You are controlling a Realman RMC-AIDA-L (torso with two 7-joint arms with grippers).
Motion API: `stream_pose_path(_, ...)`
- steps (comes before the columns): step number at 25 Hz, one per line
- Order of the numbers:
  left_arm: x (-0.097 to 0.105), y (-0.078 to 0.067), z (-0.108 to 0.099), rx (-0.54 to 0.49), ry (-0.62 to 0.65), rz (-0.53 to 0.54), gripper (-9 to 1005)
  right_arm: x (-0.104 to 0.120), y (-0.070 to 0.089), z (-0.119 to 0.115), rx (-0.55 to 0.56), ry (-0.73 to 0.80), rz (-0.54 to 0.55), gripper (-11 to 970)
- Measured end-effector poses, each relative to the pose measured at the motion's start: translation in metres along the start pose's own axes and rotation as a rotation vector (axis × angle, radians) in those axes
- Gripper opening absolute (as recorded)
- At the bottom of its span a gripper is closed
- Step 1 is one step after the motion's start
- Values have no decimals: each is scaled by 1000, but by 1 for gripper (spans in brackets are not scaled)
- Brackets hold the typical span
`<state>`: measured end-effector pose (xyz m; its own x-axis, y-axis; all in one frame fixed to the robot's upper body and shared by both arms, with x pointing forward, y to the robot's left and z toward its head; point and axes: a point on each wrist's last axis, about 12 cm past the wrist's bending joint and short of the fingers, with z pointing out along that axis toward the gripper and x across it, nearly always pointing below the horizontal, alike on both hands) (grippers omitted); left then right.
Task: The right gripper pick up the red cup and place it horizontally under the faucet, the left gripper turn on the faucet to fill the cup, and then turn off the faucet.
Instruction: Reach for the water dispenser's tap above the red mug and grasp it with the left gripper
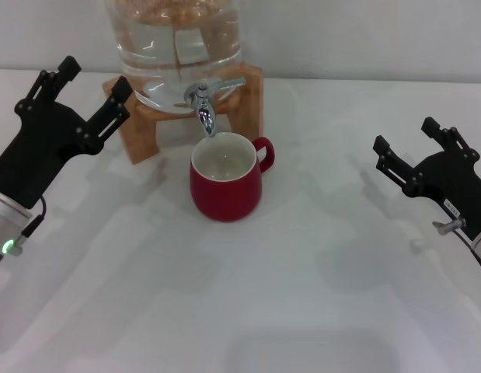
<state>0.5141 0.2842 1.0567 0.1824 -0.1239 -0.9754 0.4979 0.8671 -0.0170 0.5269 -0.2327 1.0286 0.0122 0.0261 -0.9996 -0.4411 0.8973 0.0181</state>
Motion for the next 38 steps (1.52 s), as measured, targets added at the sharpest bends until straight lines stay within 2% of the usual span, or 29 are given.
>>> stream_pose_path(8, -4, 1, 9, 35, 53, -6, 845, 0, 0, 1, -2, 3, 11, 869)
stream_pose_path(16, -15, 5, 20, 72, 187, -43, 846, 0, 0, 2, -4, 8, 17, 869)
stream_pose_path(23, -34, 4, 33, 138, 302, -60, 846, 0, 0, 3, -5, 8, 16, 870)
stream_pose_path(35, -66, 0, 51, 228, 419, -46, 845, 0, 0, 3, -6, 8, 16, 870)
stream_pose_path(38, -77, 3, 51, 245, 432, -54, 845, 0, 0, 3, -7, 8, 16, 870)
